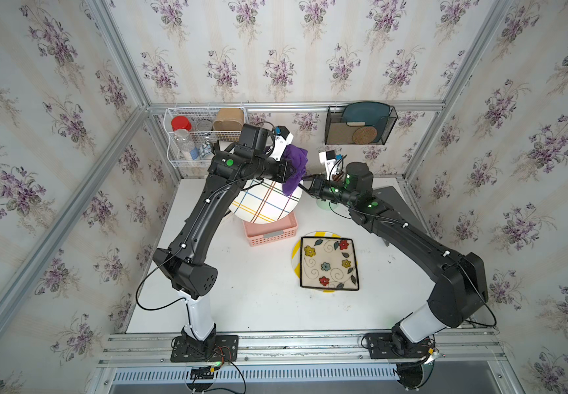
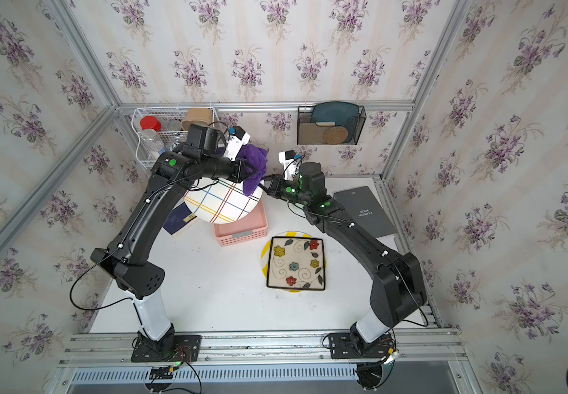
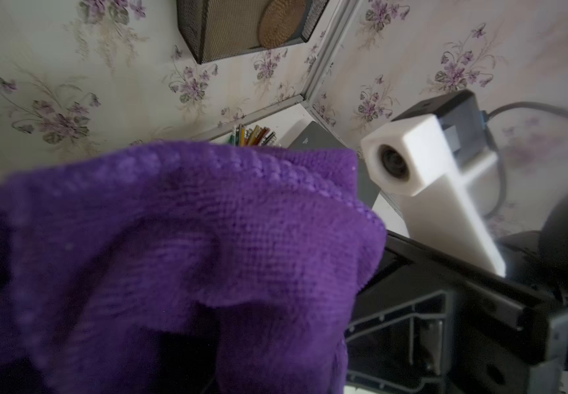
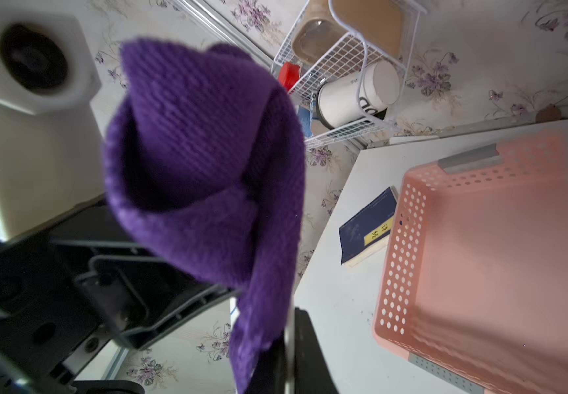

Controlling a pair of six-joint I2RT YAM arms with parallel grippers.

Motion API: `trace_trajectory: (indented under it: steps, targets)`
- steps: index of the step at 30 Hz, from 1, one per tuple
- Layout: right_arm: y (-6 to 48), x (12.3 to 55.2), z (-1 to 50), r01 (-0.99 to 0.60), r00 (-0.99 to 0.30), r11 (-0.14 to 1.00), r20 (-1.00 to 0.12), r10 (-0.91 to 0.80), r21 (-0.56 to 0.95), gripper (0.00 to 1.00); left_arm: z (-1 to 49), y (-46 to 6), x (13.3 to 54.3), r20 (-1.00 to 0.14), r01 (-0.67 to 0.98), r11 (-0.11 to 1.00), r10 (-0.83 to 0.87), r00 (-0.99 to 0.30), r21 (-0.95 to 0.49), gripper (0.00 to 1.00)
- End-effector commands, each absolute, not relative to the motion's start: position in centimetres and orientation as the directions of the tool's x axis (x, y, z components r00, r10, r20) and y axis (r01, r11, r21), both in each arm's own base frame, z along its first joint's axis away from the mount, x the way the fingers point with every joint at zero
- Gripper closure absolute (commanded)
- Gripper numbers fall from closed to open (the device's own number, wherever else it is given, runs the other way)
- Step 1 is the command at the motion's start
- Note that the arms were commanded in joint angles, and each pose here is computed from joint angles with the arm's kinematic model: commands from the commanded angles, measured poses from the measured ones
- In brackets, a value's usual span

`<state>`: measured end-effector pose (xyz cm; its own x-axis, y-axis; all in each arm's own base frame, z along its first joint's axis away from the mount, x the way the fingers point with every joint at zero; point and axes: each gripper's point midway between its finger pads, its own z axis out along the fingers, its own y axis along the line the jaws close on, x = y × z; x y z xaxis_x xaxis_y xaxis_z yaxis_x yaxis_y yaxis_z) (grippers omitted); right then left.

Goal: Wipe the wet plate dry
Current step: Wipe the plate with towel.

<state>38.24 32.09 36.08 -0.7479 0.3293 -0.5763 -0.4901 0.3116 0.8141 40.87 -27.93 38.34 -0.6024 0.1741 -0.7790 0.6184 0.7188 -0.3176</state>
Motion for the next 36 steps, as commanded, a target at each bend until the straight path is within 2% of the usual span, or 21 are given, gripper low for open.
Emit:
trace_trajectory:
  steps: [1, 3, 6, 7, 9, 12, 14, 16, 19, 23, 27, 30, 33, 36]
  targets:
    - [30.0, 37.8, 42.1, -0.637, -0.627, 0.206, -0.656, 0.420, 0.742, 1.00, 36.5, -23.3, 43.1, -0.737, 0.430, 0.864, 0.110, -0.666, -0.260, 1.00]
    - [29.3, 38.3, 41.5, -0.607, -0.634, 0.216, -0.630, 0.449, 0.765, 1.00, 36.8, -25.5, 41.5, -0.726, 0.536, 0.765, 0.134, -0.675, -0.357, 1.00]
    - [28.1, 39.5, 41.2, -0.558, -0.650, 0.168, -0.554, 0.520, 0.813, 1.00, 36.6, -31.9, 35.0, -0.718, 0.754, 0.436, 0.287, -0.635, -0.492, 1.00]
    - [27.5, 40.0, 41.5, -0.549, -0.648, 0.145, -0.528, 0.549, 0.823, 1.00, 35.3, -32.8, 33.7, -0.693, 0.764, 0.419, 0.344, -0.633, -0.490, 1.00]
    - [26.1, 40.7, 42.4, -0.548, -0.625, 0.126, -0.505, 0.595, 0.827, 1.00, 31.8, -33.1, 32.7, -0.615, 0.753, 0.475, 0.445, -0.651, -0.455, 1.00]
    - [26.2, 40.8, 43.5, -0.572, -0.608, 0.154, -0.542, 0.580, 0.806, 1.00, 28.4, -30.4, 35.1, -0.535, 0.669, 0.663, 0.450, -0.715, -0.336, 1.00]
    - [27.0, 40.3, 43.7, -0.586, -0.620, 0.149, -0.559, 0.550, 0.796, 1.00, 28.5, -27.8, 37.6, -0.548, 0.584, 0.775, 0.388, -0.741, -0.242, 1.00]
    - [27.6, 39.7, 43.3, -0.589, -0.638, 0.138, -0.564, 0.525, 0.796, 1.00, 30.3, -25.6, 39.8, -0.599, 0.495, 0.843, 0.289, -0.747, -0.210, 1.00]
    - [26.7, 39.7, 42.6, -0.572, -0.633, 0.157, -0.555, 0.540, 0.805, 1.00, 33.5, -22.2, 42.0, -0.678, 0.367, 0.892, 0.100, -0.728, -0.264, 1.00]
    - [26.9, 38.8, 42.3, -0.593, -0.624, 0.173, -0.585, 0.519, 0.786, 1.00, 34.6, -18.6, 43.6, -0.699, 0.239, 0.903, -0.087, -0.710, -0.356, 1.00]
    - [30.8, 35.7, 41.8, -0.681, -0.616, 0.200, -0.699, 0.364, 0.704, 1.00, 36.0, -21.7, 43.0, -0.710, 0.405, 0.811, -0.019, -0.704, -0.423, 1.00]
    - [33.0, 34.5, 40.1, -0.692, -0.637, 0.225, -0.727, 0.255, 0.685, 1.00, 37.7, -24.7, 42.2, -0.731, 0.529, 0.714, 0.036, -0.681, -0.458, 1.00]
    - [32.1, 35.1, 40.3, -0.683, -0.631, 0.228, -0.718, 0.292, 0.693, 1.00, 39.1, -25.1, 42.6, -0.757, 0.537, 0.715, 0.015, -0.653, -0.449, 1.00]
    - [29.5, 36.5, 41.7, -0.677, -0.606, 0.240, -0.712, 0.356, 0.696, 1.00, 40.3, -23.6, 43.6, -0.782, 0.484, 0.767, -0.039, -0.622, -0.422, 1.00]
